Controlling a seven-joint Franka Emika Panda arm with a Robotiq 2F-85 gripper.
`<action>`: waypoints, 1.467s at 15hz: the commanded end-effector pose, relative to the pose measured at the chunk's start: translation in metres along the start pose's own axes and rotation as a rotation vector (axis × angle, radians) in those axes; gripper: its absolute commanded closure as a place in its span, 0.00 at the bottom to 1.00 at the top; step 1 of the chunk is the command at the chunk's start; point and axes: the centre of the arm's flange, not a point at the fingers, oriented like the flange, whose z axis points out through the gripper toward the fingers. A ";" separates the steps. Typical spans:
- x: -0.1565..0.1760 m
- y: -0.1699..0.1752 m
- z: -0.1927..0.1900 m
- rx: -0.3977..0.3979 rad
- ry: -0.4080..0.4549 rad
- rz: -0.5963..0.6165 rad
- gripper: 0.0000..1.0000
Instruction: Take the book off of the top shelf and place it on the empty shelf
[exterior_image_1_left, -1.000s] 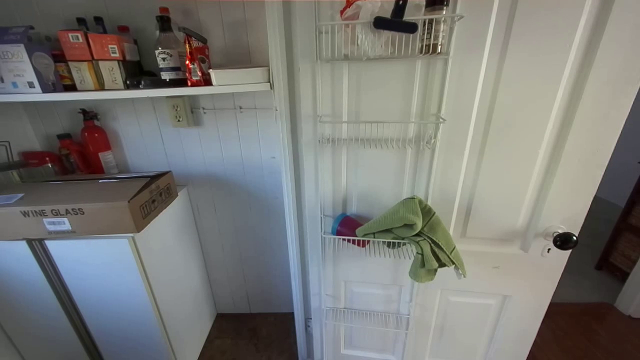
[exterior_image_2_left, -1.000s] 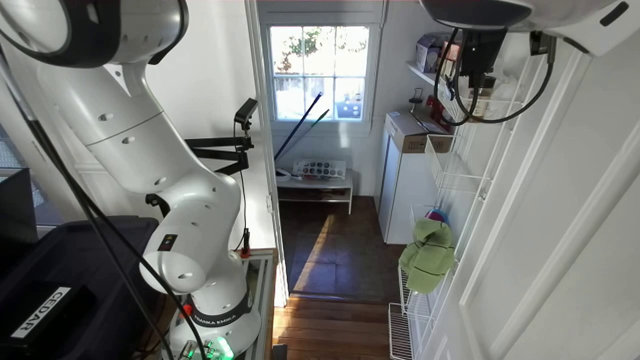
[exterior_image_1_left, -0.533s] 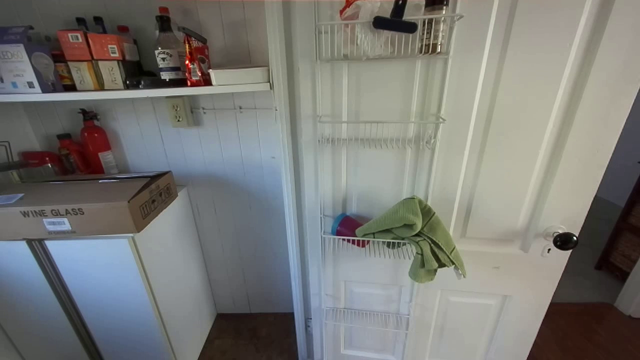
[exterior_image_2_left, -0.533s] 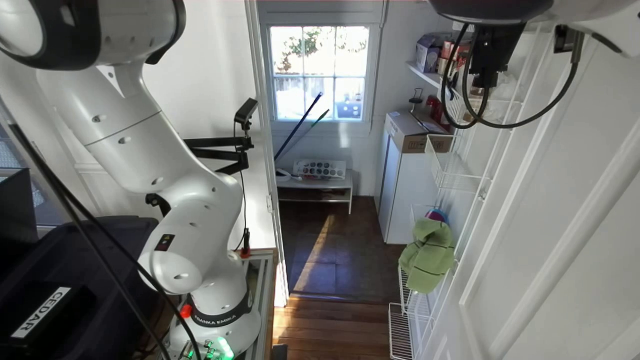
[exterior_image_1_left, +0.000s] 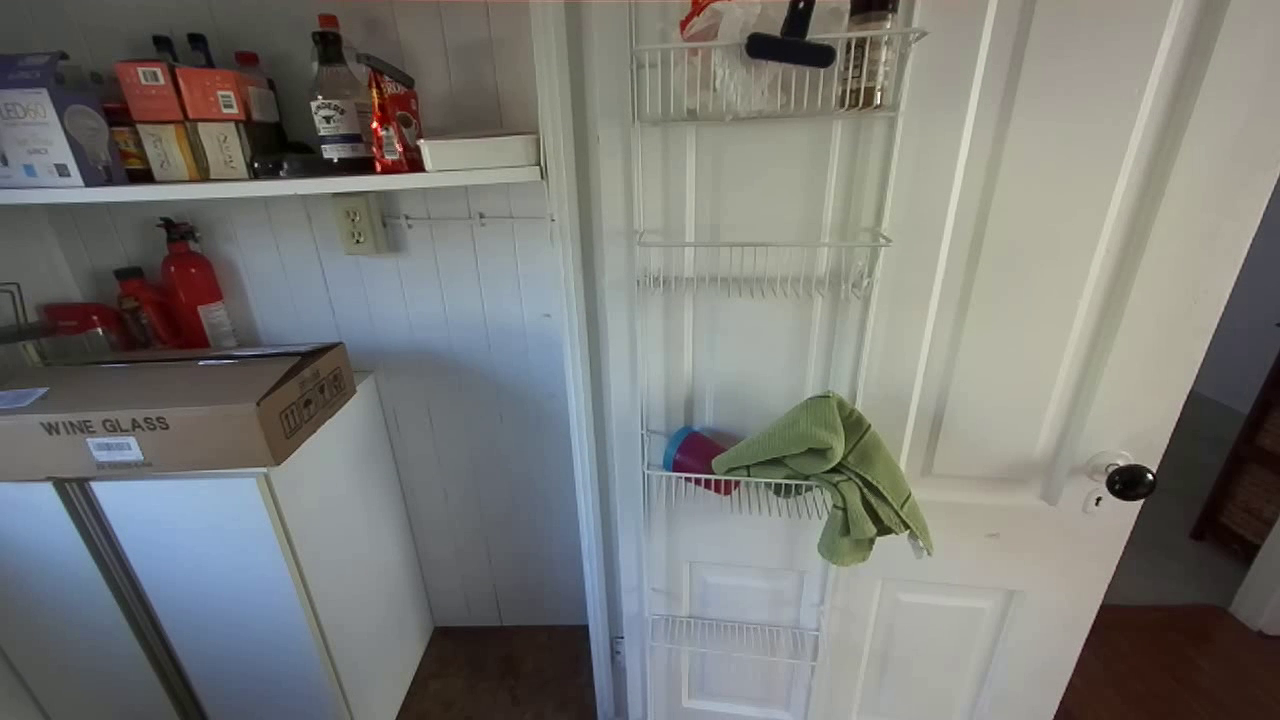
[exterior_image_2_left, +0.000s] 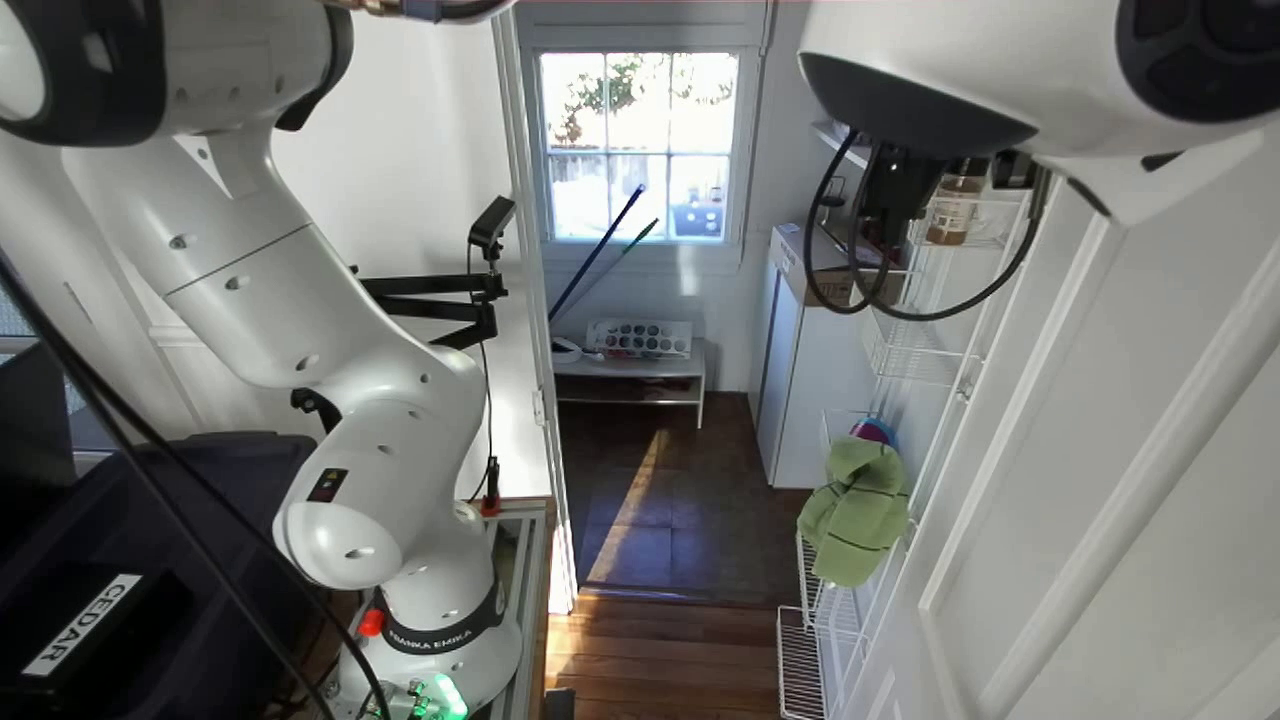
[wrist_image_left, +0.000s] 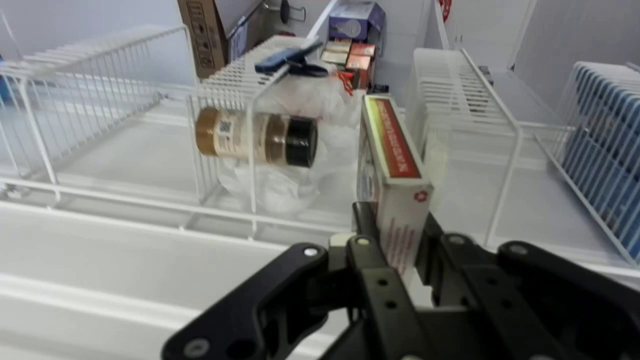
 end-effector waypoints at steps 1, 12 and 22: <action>-0.034 0.036 -0.007 -0.054 -0.089 0.033 0.95; -0.035 0.106 -0.009 -0.117 -0.113 0.090 0.78; -0.020 0.242 0.038 -0.101 -0.130 0.316 0.95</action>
